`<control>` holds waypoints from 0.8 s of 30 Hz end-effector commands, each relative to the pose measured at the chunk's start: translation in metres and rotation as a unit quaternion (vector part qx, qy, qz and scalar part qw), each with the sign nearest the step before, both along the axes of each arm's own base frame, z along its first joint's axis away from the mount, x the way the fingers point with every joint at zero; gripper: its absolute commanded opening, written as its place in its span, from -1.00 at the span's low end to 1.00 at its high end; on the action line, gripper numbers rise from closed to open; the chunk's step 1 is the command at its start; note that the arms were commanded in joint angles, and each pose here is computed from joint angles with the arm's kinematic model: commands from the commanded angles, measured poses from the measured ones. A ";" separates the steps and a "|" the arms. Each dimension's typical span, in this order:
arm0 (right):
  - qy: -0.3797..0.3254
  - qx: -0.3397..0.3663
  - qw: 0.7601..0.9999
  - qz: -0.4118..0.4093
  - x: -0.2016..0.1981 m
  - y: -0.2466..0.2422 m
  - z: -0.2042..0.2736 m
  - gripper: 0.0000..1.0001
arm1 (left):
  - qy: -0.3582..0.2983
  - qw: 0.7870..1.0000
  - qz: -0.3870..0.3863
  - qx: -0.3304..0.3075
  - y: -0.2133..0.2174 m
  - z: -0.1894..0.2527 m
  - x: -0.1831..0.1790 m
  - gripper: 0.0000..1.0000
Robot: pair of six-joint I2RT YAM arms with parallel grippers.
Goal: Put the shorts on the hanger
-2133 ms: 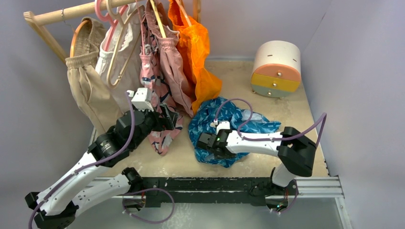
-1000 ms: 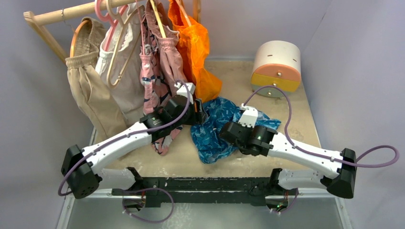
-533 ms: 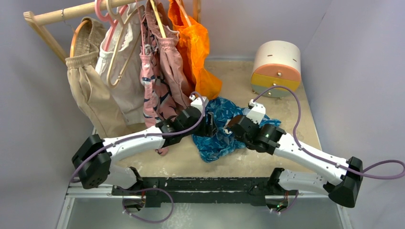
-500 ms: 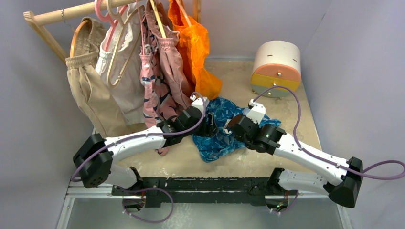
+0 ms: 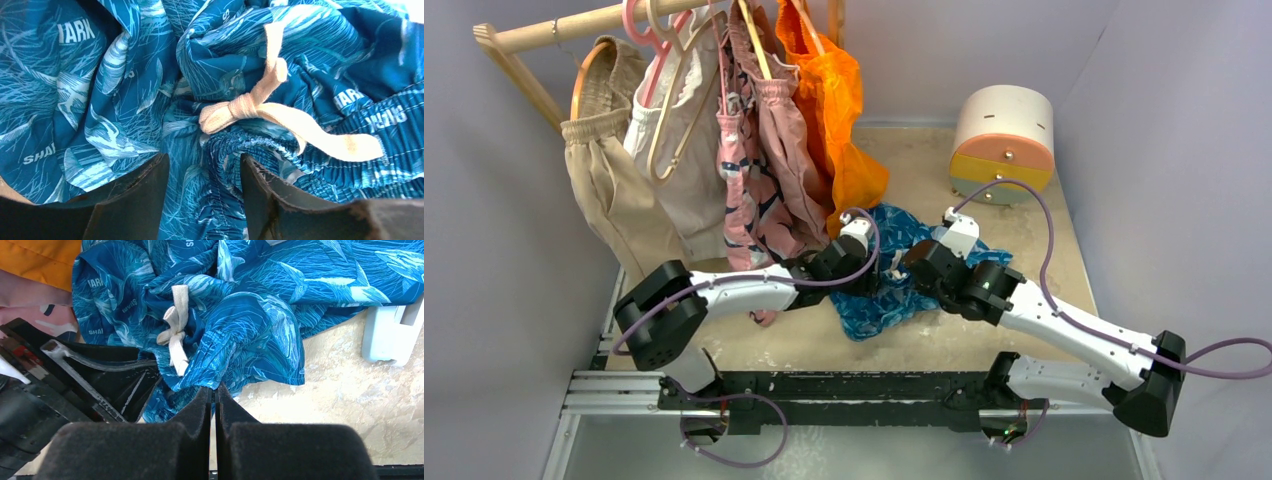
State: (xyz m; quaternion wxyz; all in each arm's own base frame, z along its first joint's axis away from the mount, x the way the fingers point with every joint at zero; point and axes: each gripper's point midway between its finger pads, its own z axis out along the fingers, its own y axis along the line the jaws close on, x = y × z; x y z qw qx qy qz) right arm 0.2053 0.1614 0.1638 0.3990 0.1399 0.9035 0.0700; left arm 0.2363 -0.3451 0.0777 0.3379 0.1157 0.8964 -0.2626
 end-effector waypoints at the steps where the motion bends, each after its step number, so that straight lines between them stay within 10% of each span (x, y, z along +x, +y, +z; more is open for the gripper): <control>1: -0.020 0.002 1.000 -0.005 0.007 -0.002 0.007 -1.00 | -0.034 0.999 0.008 0.011 0.000 0.009 0.007 -0.08; 9: -0.063 -0.016 0.998 0.002 0.020 -0.013 0.062 -1.00 | -0.086 0.994 0.069 0.016 0.044 0.103 0.009 -1.00; 18: -0.168 -0.051 0.984 0.043 0.040 -0.017 0.195 -1.00 | -0.177 0.976 0.102 -0.070 0.075 0.246 0.006 -1.00; 24: -0.178 -0.038 0.979 0.093 0.041 0.001 0.207 -1.00 | -0.189 0.972 0.140 -0.030 0.108 0.265 0.005 -1.00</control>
